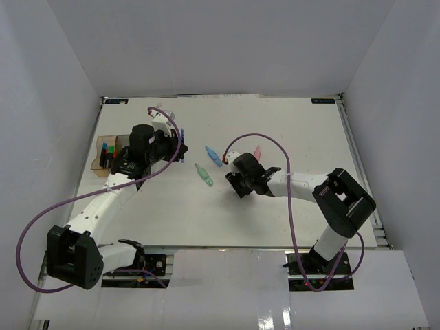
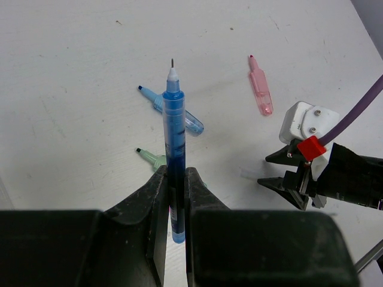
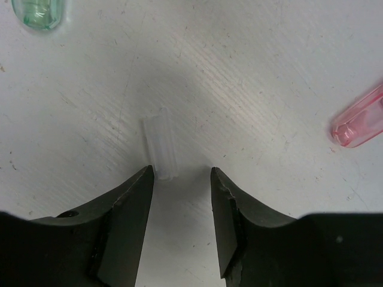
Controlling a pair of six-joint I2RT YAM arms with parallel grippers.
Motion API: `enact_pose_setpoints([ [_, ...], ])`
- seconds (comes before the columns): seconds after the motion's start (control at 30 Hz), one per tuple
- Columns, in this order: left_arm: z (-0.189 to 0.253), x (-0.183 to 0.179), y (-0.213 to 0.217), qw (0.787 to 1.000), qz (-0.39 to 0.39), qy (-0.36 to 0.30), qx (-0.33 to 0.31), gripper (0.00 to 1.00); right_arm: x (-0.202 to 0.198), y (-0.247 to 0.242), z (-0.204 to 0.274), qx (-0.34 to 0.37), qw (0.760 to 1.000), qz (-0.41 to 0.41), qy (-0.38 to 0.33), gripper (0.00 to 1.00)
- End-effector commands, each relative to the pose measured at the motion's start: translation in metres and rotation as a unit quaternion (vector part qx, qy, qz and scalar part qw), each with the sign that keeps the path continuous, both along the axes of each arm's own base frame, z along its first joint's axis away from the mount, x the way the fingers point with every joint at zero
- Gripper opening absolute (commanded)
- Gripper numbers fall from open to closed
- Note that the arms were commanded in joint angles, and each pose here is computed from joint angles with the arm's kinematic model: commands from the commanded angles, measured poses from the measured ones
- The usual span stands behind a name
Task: Sort the stationery into containers
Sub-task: Move the pen cap to the center of the board.
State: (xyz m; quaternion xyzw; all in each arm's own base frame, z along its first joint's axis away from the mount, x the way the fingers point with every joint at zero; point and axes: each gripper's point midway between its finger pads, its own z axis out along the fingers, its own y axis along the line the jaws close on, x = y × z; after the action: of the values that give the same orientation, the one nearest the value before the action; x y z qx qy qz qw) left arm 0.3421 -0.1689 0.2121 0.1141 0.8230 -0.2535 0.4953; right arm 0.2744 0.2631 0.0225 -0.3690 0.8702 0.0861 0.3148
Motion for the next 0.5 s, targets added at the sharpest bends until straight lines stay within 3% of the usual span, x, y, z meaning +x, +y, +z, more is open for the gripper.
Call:
enact_pose_setpoints([
  [0.0, 0.011, -0.004, 0.001, 1.000, -0.007, -0.016, -0.005, 0.05, -0.005, -0.028, -0.014, -0.048, 0.999, -0.024, 0.011, 0.49],
  [0.47, 0.013, -0.004, 0.002, 1.000, -0.005, -0.019, -0.005, 0.05, 0.031, -0.027, -0.005, -0.049, 0.997, -0.056, -0.011, 0.48],
])
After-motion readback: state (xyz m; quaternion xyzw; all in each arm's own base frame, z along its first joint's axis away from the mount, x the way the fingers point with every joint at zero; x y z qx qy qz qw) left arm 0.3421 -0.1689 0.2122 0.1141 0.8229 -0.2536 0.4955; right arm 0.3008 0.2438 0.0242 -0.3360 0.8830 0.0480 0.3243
